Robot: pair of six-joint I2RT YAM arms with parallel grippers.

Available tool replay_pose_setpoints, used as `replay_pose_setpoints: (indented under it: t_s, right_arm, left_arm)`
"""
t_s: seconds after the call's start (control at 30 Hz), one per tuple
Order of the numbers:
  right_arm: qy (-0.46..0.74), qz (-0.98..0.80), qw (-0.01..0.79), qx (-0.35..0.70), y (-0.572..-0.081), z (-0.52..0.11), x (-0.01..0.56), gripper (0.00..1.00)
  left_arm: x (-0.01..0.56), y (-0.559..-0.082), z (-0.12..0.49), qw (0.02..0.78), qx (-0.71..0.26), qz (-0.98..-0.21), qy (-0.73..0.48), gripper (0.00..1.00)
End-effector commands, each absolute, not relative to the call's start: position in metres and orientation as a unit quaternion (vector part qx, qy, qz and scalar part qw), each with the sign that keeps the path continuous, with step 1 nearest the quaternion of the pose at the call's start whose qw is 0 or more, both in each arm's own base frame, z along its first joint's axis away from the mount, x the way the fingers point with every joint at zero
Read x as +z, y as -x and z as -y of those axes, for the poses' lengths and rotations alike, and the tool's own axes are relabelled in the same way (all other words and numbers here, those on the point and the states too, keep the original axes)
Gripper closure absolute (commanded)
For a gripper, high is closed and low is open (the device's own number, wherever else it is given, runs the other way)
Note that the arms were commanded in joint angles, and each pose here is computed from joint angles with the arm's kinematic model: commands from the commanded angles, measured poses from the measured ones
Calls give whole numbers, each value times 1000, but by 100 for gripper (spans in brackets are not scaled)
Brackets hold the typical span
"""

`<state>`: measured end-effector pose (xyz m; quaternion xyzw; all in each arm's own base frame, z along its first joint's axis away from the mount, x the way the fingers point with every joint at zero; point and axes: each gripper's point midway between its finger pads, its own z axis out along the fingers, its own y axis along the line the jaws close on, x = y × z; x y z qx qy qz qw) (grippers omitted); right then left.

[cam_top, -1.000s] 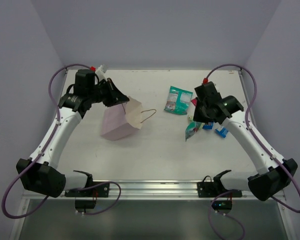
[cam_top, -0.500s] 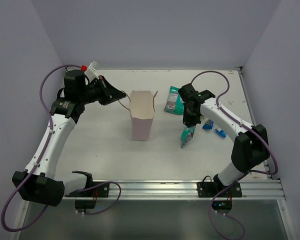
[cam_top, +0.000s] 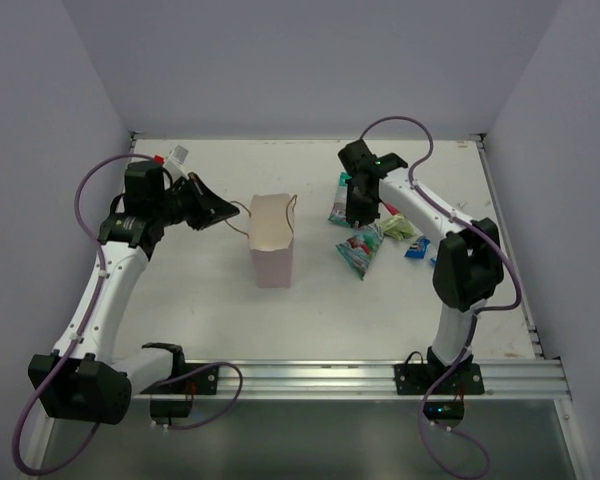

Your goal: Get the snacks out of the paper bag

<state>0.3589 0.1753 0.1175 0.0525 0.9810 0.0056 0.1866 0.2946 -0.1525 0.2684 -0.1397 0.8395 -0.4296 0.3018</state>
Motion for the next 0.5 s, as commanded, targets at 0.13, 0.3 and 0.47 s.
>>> replay_pose_setpoints:
  t_s: [0.13, 0.3, 0.47]
  right_arm:
    - [8, -979, 194, 56, -362, -213, 136, 60]
    - [10, -975, 206, 78, -344, -218, 151, 53]
    - [2, -962, 253, 105, -334, -212, 187, 51]
  left_arm:
    - [267, -291, 142, 322, -411, -842, 136, 98]
    - [265, -290, 138, 323, -405, -844, 138, 96]
    - [268, -292, 134, 330, -400, -843, 139, 73]
